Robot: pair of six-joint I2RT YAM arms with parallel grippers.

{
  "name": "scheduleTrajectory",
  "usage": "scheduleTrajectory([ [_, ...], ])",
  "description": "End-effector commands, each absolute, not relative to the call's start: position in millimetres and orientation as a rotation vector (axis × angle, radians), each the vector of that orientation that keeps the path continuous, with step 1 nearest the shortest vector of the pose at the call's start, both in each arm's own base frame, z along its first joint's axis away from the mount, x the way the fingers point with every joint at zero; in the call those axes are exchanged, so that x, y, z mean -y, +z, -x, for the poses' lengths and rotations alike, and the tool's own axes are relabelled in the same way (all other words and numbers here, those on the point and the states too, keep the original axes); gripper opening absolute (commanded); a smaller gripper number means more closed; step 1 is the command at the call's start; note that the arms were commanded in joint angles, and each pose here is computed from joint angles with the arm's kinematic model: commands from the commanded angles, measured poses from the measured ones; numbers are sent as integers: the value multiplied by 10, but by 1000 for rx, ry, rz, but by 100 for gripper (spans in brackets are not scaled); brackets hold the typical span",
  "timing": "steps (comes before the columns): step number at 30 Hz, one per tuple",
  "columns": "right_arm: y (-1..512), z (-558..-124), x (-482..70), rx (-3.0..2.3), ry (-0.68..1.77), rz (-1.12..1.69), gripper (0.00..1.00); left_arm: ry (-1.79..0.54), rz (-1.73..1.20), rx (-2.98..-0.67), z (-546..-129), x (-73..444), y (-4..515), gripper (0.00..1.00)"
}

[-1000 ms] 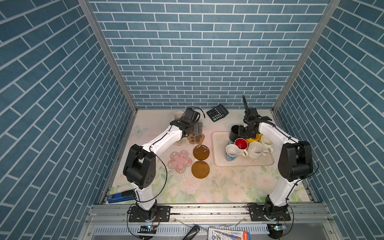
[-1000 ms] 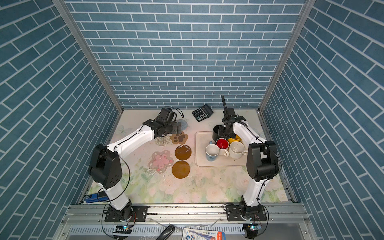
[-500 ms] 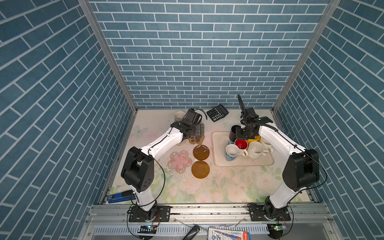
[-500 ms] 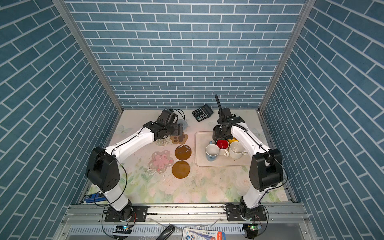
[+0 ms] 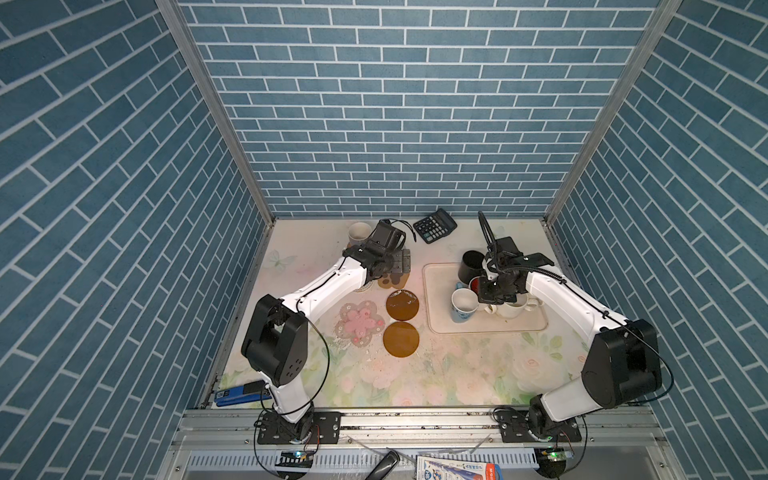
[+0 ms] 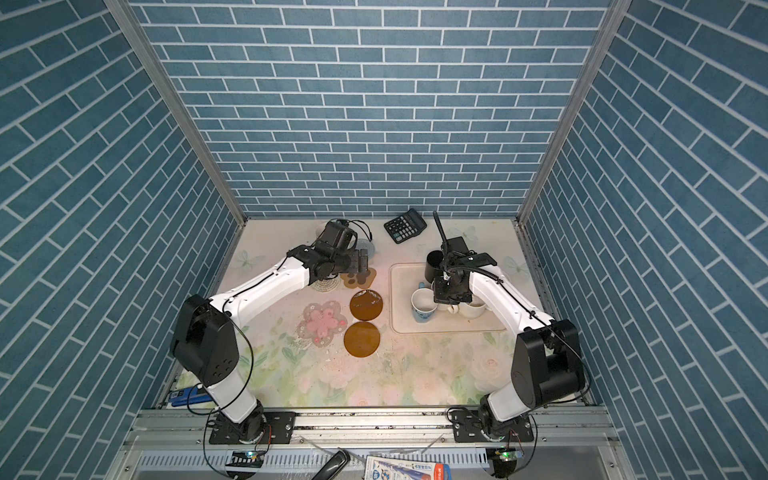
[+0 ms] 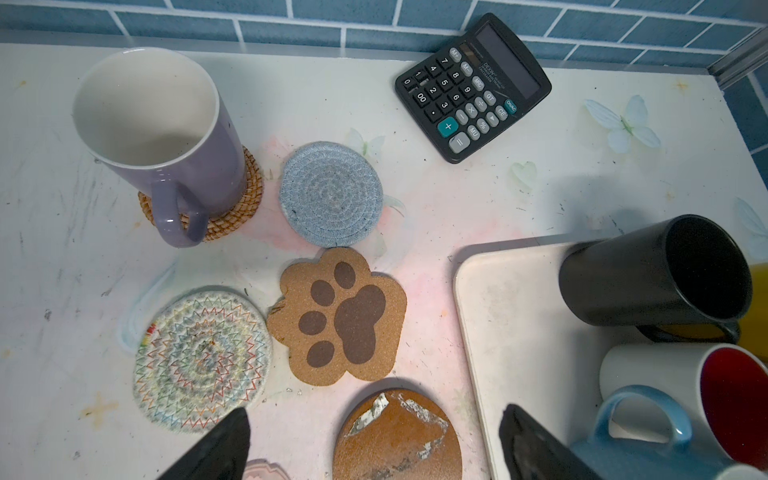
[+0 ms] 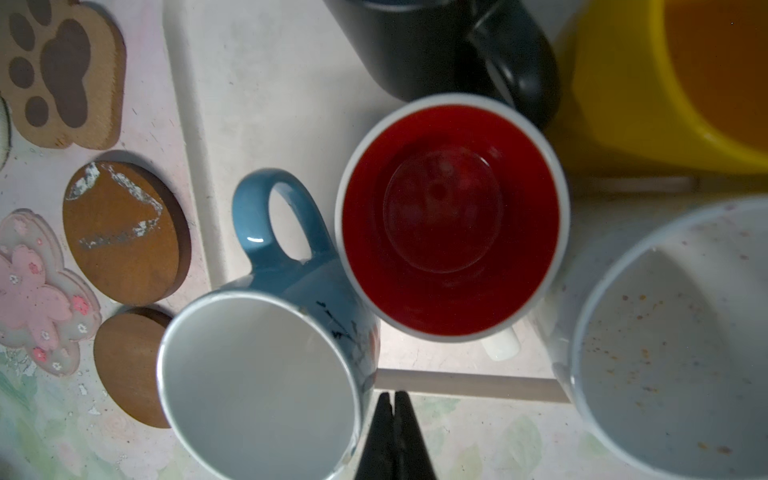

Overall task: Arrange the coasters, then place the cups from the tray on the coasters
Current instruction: 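Raise the left gripper while the right gripper lowers over the blue floral mug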

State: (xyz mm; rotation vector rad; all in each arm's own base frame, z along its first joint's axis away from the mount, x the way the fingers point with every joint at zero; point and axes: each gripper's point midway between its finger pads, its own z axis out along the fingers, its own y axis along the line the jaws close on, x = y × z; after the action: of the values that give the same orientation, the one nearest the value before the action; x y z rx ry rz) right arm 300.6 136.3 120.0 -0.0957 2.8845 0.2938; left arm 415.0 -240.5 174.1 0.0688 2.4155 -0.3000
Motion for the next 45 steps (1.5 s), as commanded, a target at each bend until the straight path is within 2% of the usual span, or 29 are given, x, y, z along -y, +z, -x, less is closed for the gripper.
scheduleTrajectory([
  [1, 1103, -2981, -1409, -2904, 318, 97, 0, -315, -67, -2400, -4101, 2421, 1827, 95],
  [13, 889, -3194, -1544, -2924, 395, 82, 0, -317, -70, -2404, -4094, 2433, 1842, 95],
  [32, 921, -3467, -1571, -2916, 353, 125, 0, -361, -137, -2429, -4020, 2635, 1741, 93],
  [41, 926, -3506, -1593, -2909, 354, 143, 0, -403, -184, -2432, -3952, 2766, 1701, 88],
  [45, 937, -3526, -1579, -2902, 338, 151, 0, -534, -280, -2393, -3891, 3025, 1714, 75],
])
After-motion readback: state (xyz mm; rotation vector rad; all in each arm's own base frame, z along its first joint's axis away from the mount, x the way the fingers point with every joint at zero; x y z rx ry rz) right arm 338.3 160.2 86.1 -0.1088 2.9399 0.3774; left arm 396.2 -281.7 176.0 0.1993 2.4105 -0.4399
